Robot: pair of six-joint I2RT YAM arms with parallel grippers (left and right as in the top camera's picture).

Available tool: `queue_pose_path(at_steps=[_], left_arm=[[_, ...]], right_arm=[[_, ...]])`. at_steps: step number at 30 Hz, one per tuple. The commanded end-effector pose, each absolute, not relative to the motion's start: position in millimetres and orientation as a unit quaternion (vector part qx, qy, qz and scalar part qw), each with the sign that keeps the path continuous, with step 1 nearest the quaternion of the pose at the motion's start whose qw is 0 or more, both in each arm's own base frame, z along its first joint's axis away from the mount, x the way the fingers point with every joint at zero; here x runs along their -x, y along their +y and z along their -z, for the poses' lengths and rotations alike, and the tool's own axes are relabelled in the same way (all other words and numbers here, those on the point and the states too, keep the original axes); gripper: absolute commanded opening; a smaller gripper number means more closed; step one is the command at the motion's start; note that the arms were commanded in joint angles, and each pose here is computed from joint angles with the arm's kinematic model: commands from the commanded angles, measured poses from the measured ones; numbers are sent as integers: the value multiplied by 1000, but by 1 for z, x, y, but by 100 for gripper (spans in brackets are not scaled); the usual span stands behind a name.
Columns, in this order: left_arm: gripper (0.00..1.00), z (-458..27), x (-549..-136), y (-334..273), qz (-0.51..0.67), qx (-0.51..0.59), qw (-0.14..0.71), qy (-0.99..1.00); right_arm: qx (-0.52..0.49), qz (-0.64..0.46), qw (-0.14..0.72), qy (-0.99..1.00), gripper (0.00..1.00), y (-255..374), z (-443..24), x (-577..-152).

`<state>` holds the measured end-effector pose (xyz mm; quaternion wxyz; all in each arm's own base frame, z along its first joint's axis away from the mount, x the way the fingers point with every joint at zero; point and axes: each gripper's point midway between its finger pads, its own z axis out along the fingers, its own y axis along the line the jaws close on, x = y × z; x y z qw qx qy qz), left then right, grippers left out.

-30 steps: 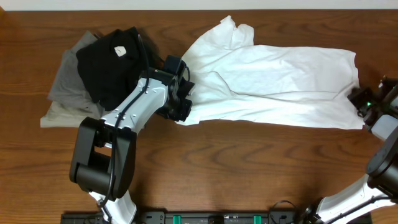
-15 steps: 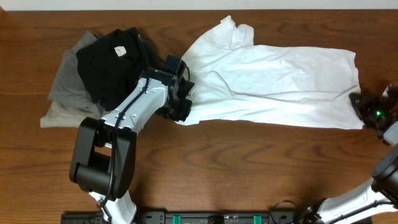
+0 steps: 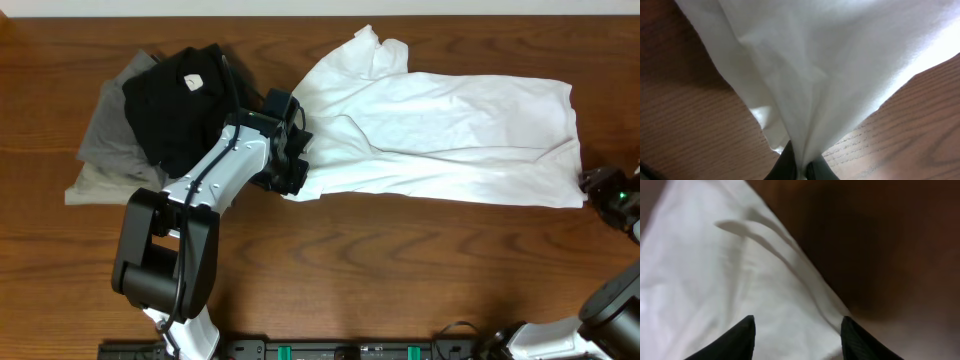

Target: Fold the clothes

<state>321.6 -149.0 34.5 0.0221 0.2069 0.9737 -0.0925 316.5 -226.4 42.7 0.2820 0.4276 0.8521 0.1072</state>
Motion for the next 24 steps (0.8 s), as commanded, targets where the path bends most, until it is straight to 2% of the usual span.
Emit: queue_pose_path(at_steps=[1,7,13,21,24], left_arm=[[7,-45,-330,-148,90,-208,40,973],[6,-45,-330,-148,90,-208,40,973],[6,-45,-330,-148,90,-208,40,973],[6,-45,-330,-148,90,-207,40,973],[6,-45,-330,-148,90,-207,40,973]], right_arm=[[-453,-53,251,854,53,-239,-35,-298],[-475,-61,226,848,53,-226,-29,-296],[-507,-45,201,837,49,-221,-20,-292],[-539,-29,193,820,32,-230,2,-296],[-549,-32,187,814,21,-229,9,-296]])
